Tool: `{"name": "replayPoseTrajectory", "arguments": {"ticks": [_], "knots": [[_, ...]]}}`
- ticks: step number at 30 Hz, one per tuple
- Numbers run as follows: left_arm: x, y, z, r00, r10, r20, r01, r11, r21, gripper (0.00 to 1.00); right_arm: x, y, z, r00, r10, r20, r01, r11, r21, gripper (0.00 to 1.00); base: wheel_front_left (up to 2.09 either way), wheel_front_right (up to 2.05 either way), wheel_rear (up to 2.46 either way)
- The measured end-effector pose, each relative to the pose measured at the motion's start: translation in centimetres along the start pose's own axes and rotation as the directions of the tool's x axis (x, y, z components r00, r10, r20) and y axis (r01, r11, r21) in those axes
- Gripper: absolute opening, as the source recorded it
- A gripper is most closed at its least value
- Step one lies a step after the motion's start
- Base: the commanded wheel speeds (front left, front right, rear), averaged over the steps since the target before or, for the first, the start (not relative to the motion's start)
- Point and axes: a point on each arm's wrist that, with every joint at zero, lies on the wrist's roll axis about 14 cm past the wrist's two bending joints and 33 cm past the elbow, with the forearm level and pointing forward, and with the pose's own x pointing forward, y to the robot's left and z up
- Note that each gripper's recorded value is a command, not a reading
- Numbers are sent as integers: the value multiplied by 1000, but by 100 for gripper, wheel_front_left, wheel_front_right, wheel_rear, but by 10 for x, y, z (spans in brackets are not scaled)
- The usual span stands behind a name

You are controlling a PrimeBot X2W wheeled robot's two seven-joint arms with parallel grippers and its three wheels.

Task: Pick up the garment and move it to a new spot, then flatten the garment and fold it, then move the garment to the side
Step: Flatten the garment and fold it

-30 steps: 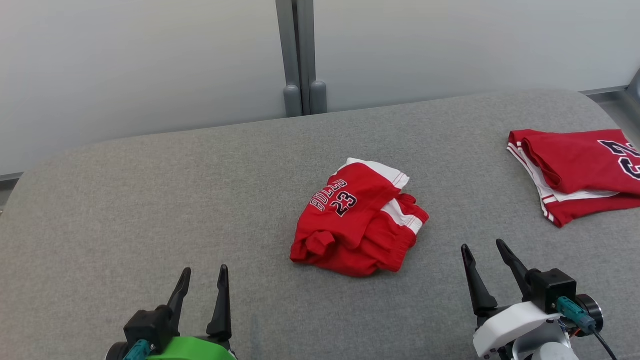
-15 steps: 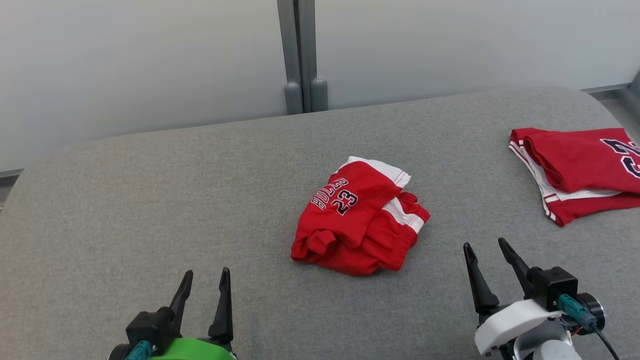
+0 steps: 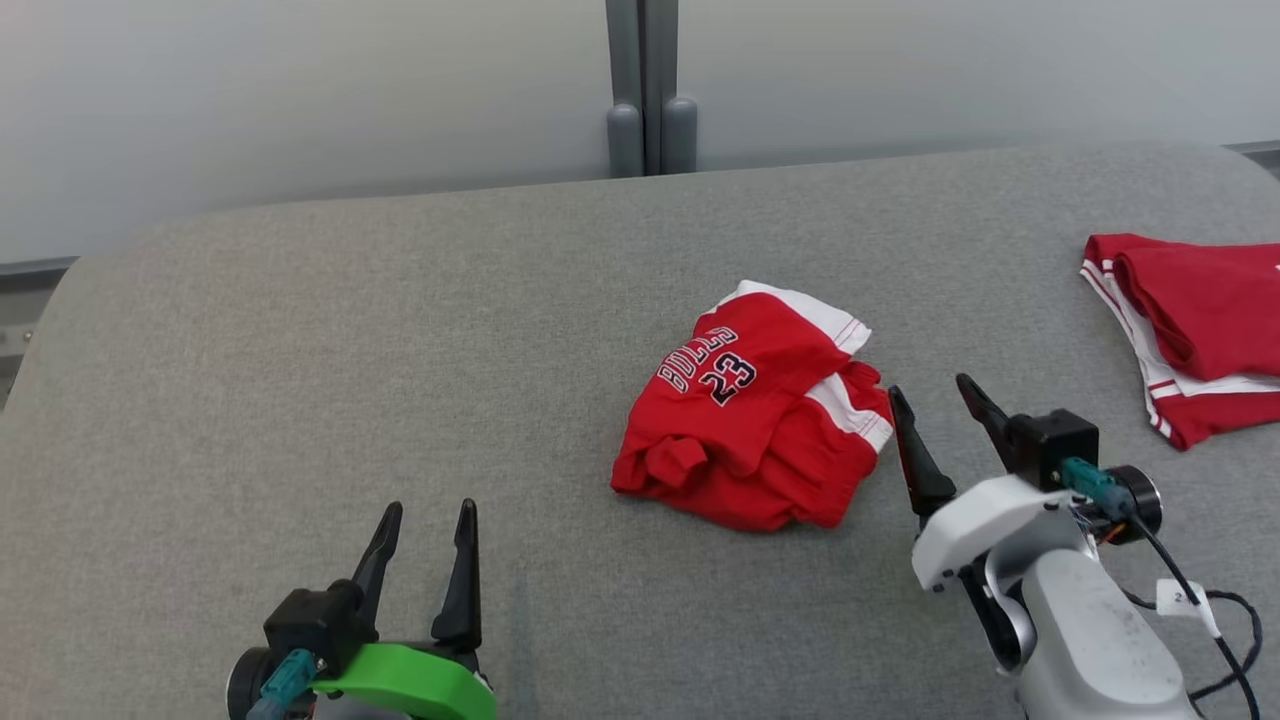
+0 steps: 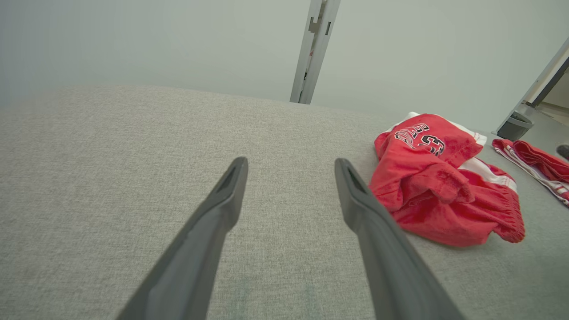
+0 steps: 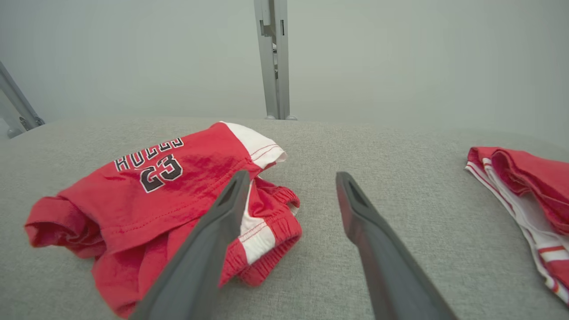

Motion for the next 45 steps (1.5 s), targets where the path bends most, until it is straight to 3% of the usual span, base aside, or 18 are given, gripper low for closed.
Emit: {"name": "replayPoseTrajectory", "arguments": {"ticks": [9, 16, 17, 19, 20, 28, 36, 42, 43, 44, 45], "knots": [[8, 15, -3, 999, 41, -13, -41, 999, 0, 100, 53, 32, -39, 982, 100, -162, -96, 995, 33, 100, 0, 0, 0], [7, 32, -10, 995, 92, -35, -92, 996, 1, 100, 84, 53, -53, 966, 152, -211, -138, 987, 81, 100, 0, 0, 0], [6, 34, -11, 995, 97, -38, -97, 995, 1, 100, 87, 56, -53, 965, 160, -209, -145, 986, 87, 54, 0, 0, 0], [5, 37, -12, 993, 107, -42, -107, 994, 0, 100, 92, 66, -53, 959, 188, -210, -173, 981, 88, 0, 0, 0, 0], [5, 38, -12, 993, 111, -44, -111, 994, -1, 100, 94, 71, -53, 957, 202, -208, -188, 978, 88, 0, 0, 0, 0], [4, 36, -12, 993, 109, -41, -110, 994, -13, 100, 103, 123, -10, 932, 355, -74, -347, 933, 98, 0, 0, 0, 0], [0, 36, -8, 993, 117, -31, -118, 993, -22, 100, 79, 197, 3, 828, 560, -36, -552, 825, 122, 0, 0, 0, 0], [-5, 40, -6, 990, 136, -25, -137, 990, -24, 100, 66, 230, 2, 764, 644, -42, -633, 760, 143, 0, 0, 0, 0], [-6, 41, -6, 990, 139, -24, -140, 990, -24, 100, 63, 235, 1, 752, 658, -44, -646, 749, 147, 18, 0, 0, 0], [-7, 41, -5, 990, 141, -23, -142, 990, -25, 100, 59, 241, 0, 739, 672, -48, -659, 737, 150, 44, 0, 0, 0], [-8, 41, -5, 989, 143, -23, -144, 989, -25, 100, 56, 245, -3, 727, 684, -55, -672, 726, 149, 100, 0, 0, 0]]}}
